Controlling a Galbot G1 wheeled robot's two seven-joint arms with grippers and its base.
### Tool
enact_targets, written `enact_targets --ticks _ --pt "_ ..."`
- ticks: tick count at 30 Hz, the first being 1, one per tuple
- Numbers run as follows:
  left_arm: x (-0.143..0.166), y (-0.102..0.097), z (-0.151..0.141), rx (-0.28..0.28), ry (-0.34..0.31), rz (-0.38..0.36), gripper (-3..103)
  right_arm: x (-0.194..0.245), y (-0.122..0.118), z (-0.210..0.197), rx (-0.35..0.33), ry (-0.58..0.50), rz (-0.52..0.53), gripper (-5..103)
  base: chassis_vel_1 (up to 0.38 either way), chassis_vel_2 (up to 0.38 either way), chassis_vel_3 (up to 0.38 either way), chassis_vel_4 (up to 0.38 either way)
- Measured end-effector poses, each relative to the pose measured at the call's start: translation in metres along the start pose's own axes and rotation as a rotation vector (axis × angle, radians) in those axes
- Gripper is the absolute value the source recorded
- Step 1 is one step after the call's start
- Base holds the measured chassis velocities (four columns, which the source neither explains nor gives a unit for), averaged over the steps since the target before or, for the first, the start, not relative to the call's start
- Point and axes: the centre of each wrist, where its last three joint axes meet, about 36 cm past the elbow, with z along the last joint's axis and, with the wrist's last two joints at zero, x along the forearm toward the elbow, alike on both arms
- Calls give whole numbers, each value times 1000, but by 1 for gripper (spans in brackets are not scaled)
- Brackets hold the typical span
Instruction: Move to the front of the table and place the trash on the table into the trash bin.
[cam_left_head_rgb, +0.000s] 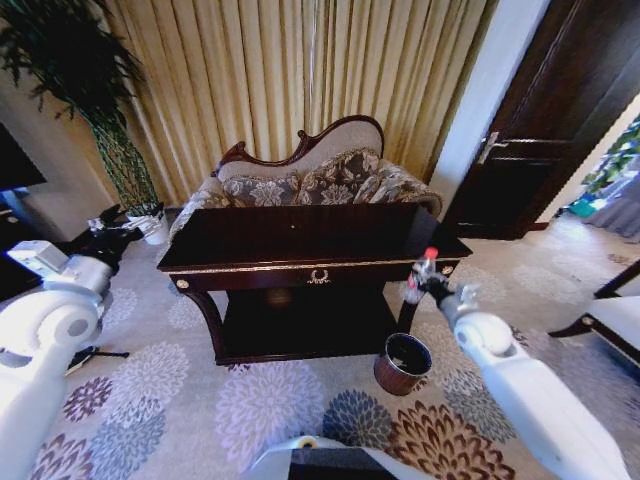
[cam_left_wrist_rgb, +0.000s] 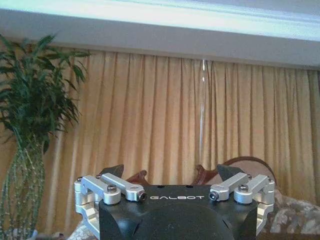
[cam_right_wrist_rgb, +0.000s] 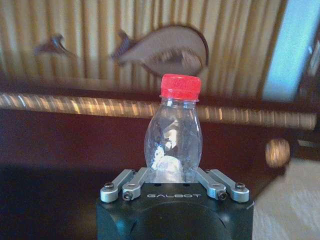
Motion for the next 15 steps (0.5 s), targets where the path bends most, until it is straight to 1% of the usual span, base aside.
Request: enact_targets --ticks 1,3,5,6,7,9,10,13,14,15 --pt "0 0 0 0 0 0 100 0 0 0 0 0 0 24 0 0 0 0" --pt "6 -2 -10 -18 -1 -23 100 -23 2 29 -30 53 29 24 0 0 0 0" --pt "9 -3 -17 -29 -8 -40 100 -38 4 47 -45 95 47 24 0 0 0 0" --pt "9 -3 -17 -29 -8 -40 100 -38 4 47 -45 95 47 24 0 0 0 0" --pt "12 -3 -20 -34 -12 -51 100 -51 5 58 -56 118 61 24 0 0 0 0" --pt "16 -4 -21 -38 -13 -64 100 -66 1 75 -61 150 96 24 0 0 0 0" --pt "16 -4 -21 -38 -13 -64 100 -66 1 75 -61 150 96 24 0 0 0 0" --pt "22 -3 -19 -42 -4 -74 100 -85 -12 109 -55 207 148 24 0 0 0 0" --pt "22 -3 -19 -42 -4 -74 100 -85 -12 109 -55 207 148 24 0 0 0 0" --pt "23 -2 -18 -42 -1 -79 100 -90 -17 122 -49 227 169 24 0 0 0 0"
